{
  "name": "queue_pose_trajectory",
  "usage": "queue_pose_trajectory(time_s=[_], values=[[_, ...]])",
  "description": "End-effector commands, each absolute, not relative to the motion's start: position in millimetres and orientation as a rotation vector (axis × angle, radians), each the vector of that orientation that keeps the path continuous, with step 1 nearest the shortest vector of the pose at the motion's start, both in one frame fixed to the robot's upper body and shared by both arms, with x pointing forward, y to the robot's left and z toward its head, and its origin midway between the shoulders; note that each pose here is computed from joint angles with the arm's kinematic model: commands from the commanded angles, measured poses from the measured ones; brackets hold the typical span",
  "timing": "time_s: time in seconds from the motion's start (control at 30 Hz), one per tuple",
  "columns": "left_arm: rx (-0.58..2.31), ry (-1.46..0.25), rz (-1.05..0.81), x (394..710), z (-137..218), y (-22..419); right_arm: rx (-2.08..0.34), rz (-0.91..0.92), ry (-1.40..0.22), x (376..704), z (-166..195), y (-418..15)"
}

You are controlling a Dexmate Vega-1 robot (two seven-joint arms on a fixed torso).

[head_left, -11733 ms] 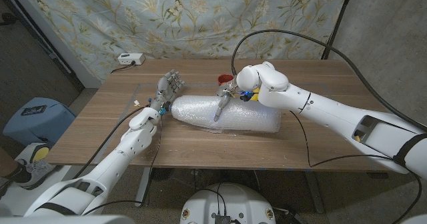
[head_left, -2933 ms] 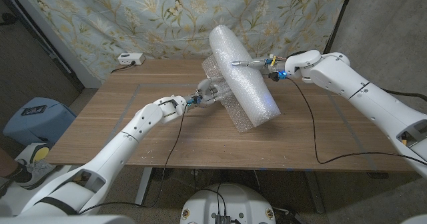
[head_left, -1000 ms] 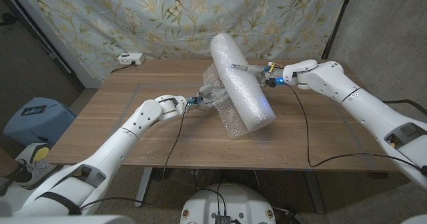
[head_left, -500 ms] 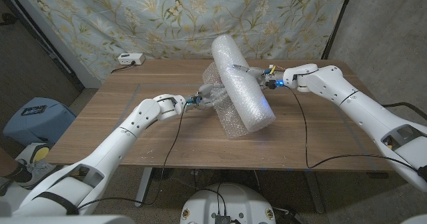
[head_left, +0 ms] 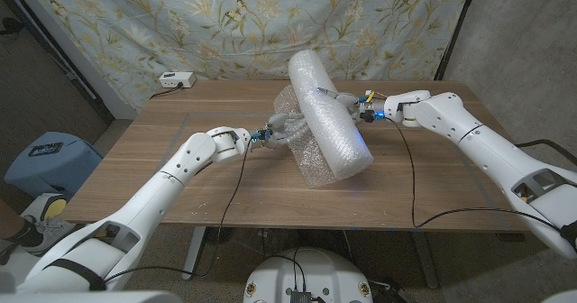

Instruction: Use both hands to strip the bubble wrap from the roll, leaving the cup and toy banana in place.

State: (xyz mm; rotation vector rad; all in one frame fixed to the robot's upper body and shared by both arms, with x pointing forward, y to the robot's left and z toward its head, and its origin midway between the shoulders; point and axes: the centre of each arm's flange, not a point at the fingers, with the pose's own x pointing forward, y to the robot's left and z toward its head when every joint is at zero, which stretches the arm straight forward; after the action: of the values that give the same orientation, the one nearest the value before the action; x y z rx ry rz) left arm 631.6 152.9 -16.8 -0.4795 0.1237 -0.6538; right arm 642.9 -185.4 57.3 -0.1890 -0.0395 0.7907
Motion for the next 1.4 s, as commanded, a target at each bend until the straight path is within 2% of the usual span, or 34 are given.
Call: queue_pose_trajectory(time_s=[0.03,0.77,1.4], values=[[-0.489,0.13,-0.656,632,-19,153,-0.088,0.833,-0.005,649,45,-191],[-0.482,0.139,-0.673,636,-19,149,0.107,0.895,0.055,661,20,-200],[-0.479,0.137,-0.657,638,-18,154,0.298,0.953,0.043,669,5,-202]])
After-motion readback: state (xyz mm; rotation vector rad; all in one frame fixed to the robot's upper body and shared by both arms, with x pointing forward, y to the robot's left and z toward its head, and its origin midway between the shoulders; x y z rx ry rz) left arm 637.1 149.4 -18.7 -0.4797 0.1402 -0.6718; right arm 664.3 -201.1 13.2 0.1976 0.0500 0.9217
